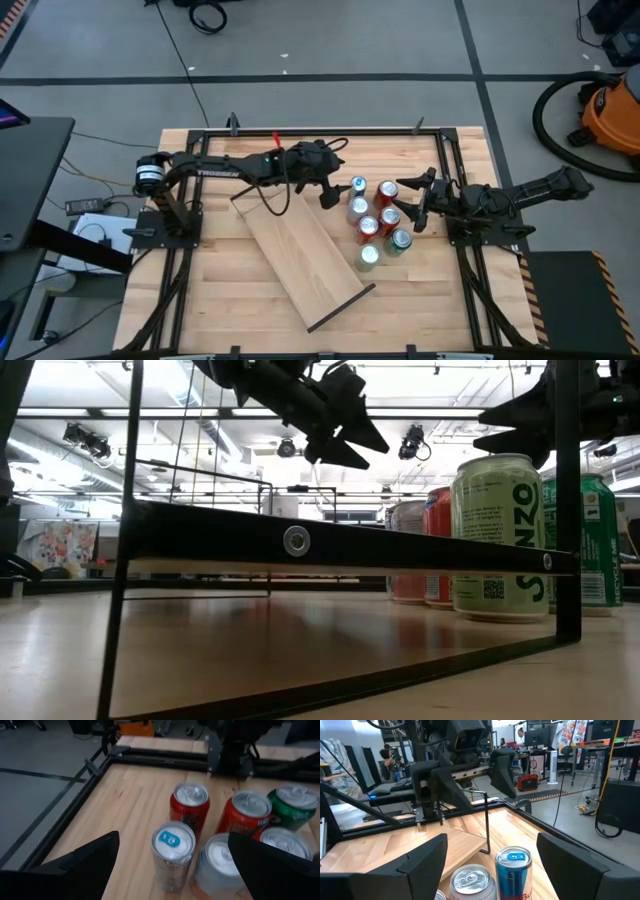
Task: Place canned beverage on shelf
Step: Put the blue soda can on the shelf
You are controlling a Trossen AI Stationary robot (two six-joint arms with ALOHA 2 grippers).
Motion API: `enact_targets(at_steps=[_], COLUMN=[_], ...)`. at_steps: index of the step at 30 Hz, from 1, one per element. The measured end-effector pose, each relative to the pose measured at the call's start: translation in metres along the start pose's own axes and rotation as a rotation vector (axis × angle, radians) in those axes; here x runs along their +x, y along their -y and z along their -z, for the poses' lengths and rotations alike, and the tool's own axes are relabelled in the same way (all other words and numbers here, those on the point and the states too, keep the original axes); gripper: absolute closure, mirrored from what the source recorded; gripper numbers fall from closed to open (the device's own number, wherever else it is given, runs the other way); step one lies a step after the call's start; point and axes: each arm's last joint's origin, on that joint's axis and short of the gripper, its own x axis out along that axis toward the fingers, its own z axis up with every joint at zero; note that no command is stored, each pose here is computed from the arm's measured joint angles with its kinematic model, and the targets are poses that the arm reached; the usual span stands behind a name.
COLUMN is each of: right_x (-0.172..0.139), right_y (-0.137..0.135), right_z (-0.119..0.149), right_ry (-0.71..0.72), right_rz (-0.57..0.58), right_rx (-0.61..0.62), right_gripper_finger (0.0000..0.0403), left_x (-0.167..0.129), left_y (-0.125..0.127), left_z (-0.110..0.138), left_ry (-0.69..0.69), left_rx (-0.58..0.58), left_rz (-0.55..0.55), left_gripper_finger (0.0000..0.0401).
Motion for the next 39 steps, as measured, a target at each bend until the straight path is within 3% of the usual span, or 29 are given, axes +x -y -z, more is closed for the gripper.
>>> enact_targets(at_steps=[14, 24, 31, 39], right_x=[0.0, 0.001, 0.0, 0.0], right_y=[-0.001, -0.004, -0.006, -0.006], right_z=[0.001, 0.001, 0.0, 0.0], right_ry=[-0.002, -0.006, 0.005, 0.006], right_rz=[0.026, 0.013, -0.001, -0.001], right_rx=[0.008, 0.001, -0.003, -0.003], right_gripper_finger=[0.0085, 0.0085, 0.0085, 0.0085], left_x=[0.006, 0.05, 0.065, 0.083], left_y=[-0.005, -0.005, -0.015, -0.013], left_z=[-0.01, 0.021, 0.032, 0.054], left_ry=[0.195, 0.202, 0.226, 0.165], left_rx=[0.051, 0.074, 0.022, 0.02], left_rz=[-0.037, 0.02, 0.129, 0.143], left_gripper_finger=[0.0015, 0.0015, 0.0015, 0.0015])
